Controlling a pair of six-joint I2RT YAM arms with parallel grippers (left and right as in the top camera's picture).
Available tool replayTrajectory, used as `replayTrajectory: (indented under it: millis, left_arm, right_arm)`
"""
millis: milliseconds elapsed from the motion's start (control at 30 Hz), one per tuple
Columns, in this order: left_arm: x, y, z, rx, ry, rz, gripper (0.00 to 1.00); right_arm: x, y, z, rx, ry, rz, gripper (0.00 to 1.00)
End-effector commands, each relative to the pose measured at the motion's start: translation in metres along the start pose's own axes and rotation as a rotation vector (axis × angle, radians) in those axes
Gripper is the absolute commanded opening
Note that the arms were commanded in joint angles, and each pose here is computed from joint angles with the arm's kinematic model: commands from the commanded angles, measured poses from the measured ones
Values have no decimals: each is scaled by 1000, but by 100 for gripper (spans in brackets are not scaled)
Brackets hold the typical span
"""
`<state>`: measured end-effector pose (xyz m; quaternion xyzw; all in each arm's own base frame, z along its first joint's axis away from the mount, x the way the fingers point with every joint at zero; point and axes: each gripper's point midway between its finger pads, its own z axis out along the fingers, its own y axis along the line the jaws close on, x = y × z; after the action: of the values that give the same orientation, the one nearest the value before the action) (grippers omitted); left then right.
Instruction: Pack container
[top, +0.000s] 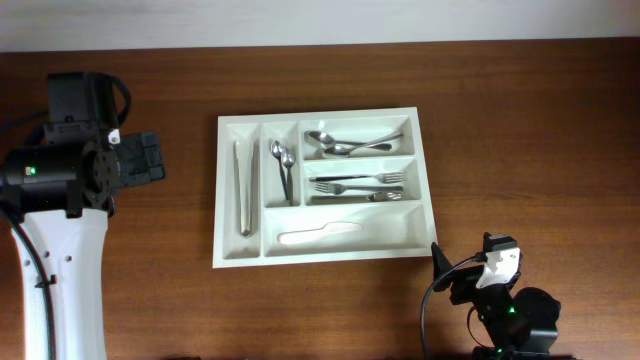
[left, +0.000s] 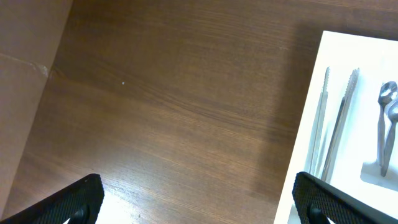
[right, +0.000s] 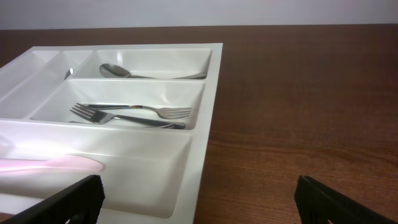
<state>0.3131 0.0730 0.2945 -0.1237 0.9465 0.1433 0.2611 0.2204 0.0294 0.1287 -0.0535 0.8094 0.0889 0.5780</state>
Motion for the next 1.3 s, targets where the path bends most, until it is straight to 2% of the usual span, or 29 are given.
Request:
replayTrajectory:
  millis: [0,167,333,567,733,1000,1267]
  left_arm:
    - [-1,1,-9,9,-27,-17,99]
    - [6,9,-50,34,-142,-38,99]
    - [30,34,-90,3,-285,-84,99]
    - [34,41,-111,51,-635,-208,99]
    - [47,19,-83,150,-803,-234,99]
    - [94,-19,-6,252,-858,-210,99]
    - [122,-28,28,265,-913,-220,99]
  right_arm:
    - [0,4,1,-21,-8,-7,99]
    - [0,4,1,-21,-8,-7,99]
    - [0,4,1,-21,-8,-7,99]
    - [0,4,1,-21,-8,-7,99]
    - [0,4,1,-21,-8,-7,99]
    - [0,4,1,-21,-8,-7,99]
    - [0,4,1,-21,-8,-7,99]
